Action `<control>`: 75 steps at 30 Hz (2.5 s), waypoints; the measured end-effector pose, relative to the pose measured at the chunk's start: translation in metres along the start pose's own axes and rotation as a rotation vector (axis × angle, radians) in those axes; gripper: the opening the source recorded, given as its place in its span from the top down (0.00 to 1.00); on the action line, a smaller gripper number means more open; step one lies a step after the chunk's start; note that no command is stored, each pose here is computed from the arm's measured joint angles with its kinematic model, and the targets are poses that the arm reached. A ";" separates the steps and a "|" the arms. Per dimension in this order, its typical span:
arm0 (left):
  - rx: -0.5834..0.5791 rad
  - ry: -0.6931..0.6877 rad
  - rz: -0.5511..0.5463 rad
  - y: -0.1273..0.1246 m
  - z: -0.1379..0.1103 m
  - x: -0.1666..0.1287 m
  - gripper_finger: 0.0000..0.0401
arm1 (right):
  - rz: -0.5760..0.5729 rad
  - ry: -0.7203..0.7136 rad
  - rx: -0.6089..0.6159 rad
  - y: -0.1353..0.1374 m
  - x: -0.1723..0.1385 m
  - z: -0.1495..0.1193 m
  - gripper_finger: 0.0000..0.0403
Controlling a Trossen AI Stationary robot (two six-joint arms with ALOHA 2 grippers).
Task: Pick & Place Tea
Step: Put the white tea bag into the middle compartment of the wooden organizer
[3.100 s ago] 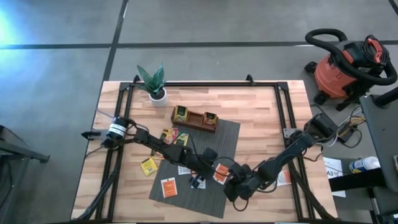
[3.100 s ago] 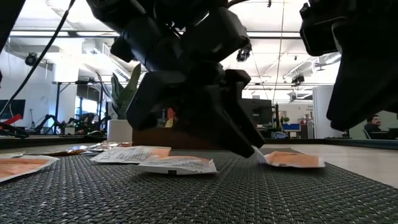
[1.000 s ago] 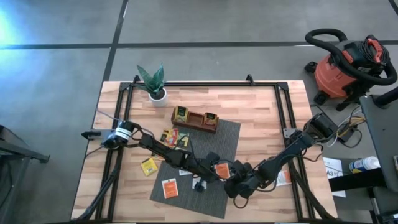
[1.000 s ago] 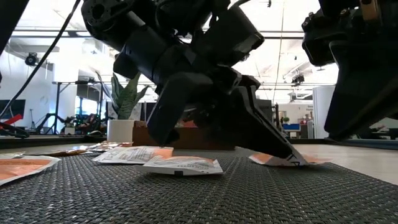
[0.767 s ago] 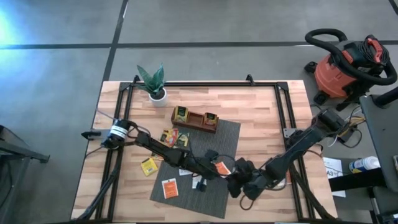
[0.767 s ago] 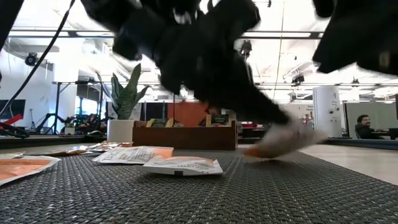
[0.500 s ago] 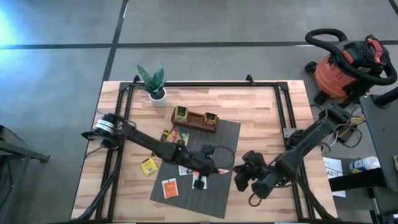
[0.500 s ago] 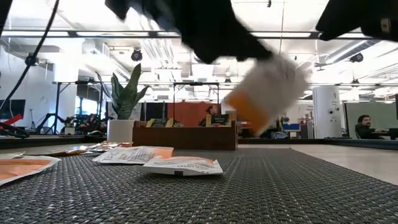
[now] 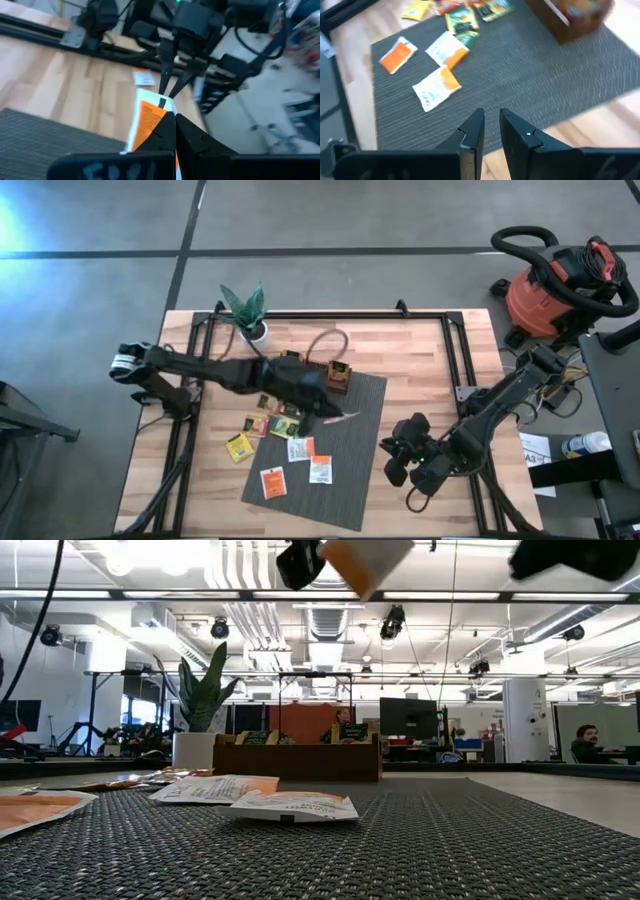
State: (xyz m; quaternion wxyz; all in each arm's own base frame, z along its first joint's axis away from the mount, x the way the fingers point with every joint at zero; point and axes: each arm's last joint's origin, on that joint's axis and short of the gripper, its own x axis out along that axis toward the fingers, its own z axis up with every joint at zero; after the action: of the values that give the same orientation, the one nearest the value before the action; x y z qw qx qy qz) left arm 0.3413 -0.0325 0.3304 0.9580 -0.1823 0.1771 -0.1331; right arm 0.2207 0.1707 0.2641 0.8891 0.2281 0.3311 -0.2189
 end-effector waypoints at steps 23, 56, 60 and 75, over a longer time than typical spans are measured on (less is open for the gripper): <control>-0.139 -0.096 0.055 -0.018 0.007 -0.012 1.00 | 0.096 -0.086 -0.493 0.008 -0.043 0.110 0.85; -0.043 -0.140 -0.021 0.008 -0.021 -0.036 1.00 | 0.089 -0.002 -0.626 0.002 0.017 0.160 0.56; -0.036 -0.149 -0.009 0.012 -0.019 -0.037 1.00 | 0.100 0.005 -0.634 0.002 0.026 0.163 0.57; -0.041 -0.146 0.000 0.021 -0.028 -0.037 1.00 | 0.182 0.046 -0.589 -0.006 0.041 0.174 0.79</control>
State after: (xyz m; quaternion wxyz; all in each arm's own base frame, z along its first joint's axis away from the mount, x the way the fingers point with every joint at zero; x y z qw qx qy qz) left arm 0.3011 -0.0099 0.3082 0.9644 -0.2113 0.1094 -0.1156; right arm 0.3309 0.0596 0.3519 0.9251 -0.0057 0.3786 -0.0276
